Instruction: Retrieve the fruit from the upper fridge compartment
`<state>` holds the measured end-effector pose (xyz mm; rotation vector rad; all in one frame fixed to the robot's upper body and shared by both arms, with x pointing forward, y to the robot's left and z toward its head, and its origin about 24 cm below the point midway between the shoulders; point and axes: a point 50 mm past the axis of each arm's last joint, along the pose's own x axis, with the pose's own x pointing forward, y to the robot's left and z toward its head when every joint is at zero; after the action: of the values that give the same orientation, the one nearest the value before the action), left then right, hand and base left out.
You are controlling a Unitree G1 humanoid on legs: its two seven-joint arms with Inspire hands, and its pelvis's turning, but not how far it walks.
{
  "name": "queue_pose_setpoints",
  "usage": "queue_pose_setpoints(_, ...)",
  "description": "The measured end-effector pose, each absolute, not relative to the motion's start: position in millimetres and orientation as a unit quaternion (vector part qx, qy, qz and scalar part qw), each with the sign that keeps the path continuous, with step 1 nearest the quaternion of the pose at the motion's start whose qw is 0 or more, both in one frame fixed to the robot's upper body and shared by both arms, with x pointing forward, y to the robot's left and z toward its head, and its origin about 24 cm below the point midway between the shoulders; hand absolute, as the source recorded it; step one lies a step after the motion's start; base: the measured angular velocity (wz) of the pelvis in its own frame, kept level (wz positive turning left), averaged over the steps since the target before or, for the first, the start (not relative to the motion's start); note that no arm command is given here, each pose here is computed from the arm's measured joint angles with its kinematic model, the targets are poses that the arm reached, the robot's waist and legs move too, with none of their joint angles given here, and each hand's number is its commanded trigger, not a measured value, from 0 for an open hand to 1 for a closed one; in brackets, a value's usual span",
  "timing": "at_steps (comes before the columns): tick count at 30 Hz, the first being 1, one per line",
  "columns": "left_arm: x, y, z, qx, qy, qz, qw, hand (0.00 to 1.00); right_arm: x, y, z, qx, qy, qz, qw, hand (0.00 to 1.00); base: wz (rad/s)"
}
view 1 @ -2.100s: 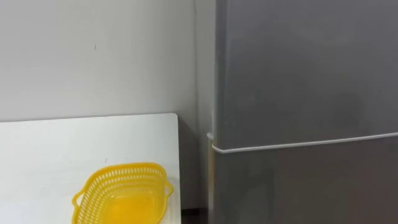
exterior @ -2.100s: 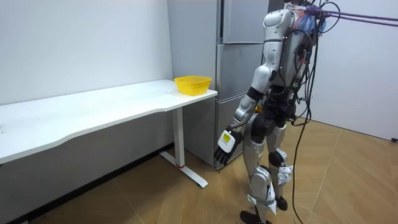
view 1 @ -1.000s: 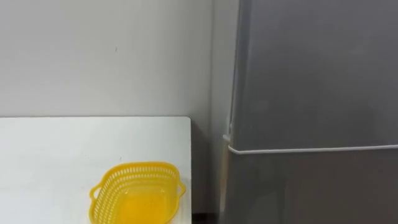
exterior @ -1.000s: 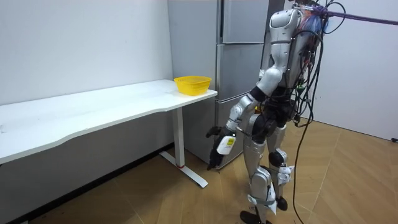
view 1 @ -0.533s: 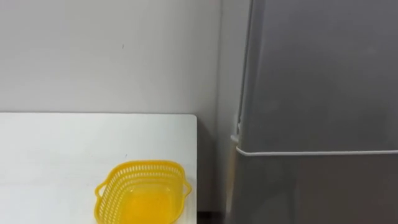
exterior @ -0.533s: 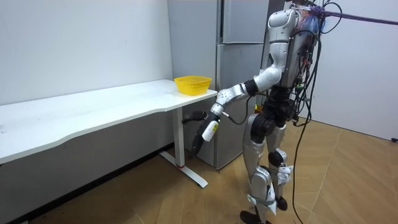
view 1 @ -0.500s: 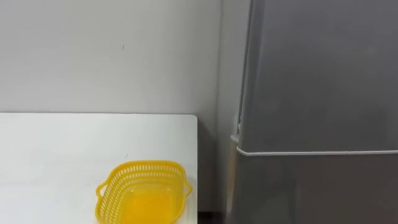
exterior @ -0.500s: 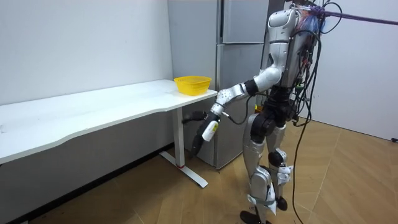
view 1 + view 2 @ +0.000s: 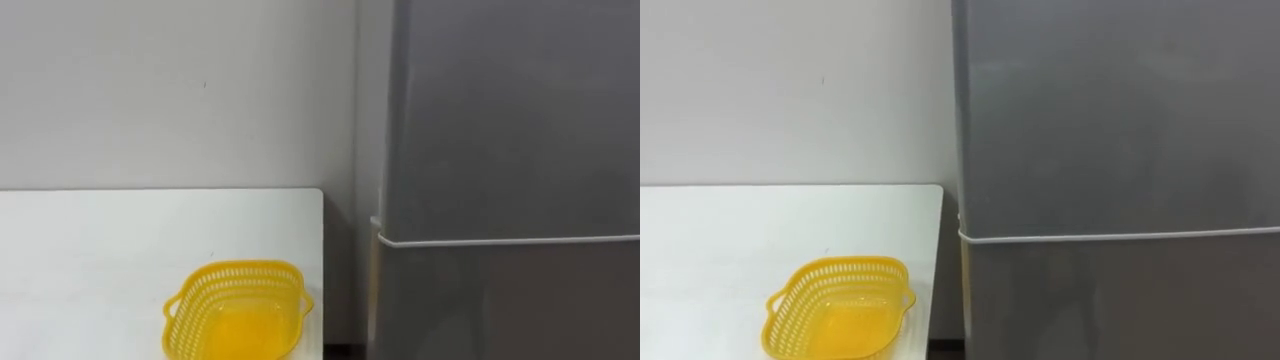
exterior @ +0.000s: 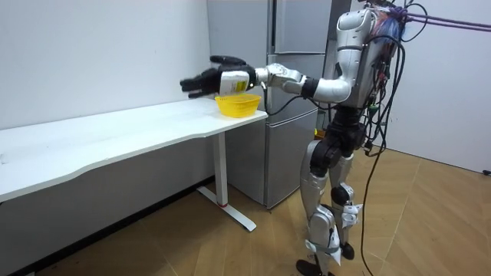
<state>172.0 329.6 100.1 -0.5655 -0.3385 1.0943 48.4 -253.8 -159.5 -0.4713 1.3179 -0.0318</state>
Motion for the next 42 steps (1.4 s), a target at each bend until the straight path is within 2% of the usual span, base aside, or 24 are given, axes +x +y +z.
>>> queue_pose_setpoints(1,172.8,328.3,102.8,-0.259,-0.163,0.501,0.809,0.00,48.4,-253.7,-159.5,-0.215,0.607,-0.014,0.765,0.00,0.04)
queue_pose_setpoints(6,189.3,308.2,123.0,-0.186,-0.189,0.374,0.888,0.00,54.6,-255.9,-158.5,-0.202,0.606,-0.013,0.769,0.00,0.04)
queue_pose_setpoints(9,198.3,294.8,128.9,-0.172,-0.188,0.290,0.922,0.00,55.1,-257.9,-158.1,-0.202,0.609,-0.011,0.767,0.00,0.03)
queue_pose_setpoints(12,204.0,279.4,141.4,-0.164,-0.207,0.212,0.941,0.00,58.0,-259.4,-157.6,-0.200,0.610,-0.011,0.767,0.00,0.00)
queue_pose_setpoints(18,216.6,258.7,170.1,-0.134,-0.254,0.077,0.955,0.00,61.9,-264.1,-155.6,-0.201,0.606,-0.018,0.770,0.00,-0.01)
queue_pose_setpoints(27,228.2,230.1,182.1,-0.071,-0.252,-0.075,0.962,0.00,51.3,-276.3,-154.2,-0.212,0.628,-0.020,0.748,0.00,-0.05)
queue_pose_setpoints(35,231.2,218.3,188.0,-0.051,-0.256,-0.137,0.955,0.00,36.7,-275.9,-157.4,-0.225,0.658,-0.005,0.718,0.00,0.02)
queue_pose_setpoints(42,231.9,200.2,183.6,-0.050,-0.247,-0.207,0.945,0.00,37.8,-275.1,-157.6,-0.243,0.659,0.013,0.711,0.00,-0.01)
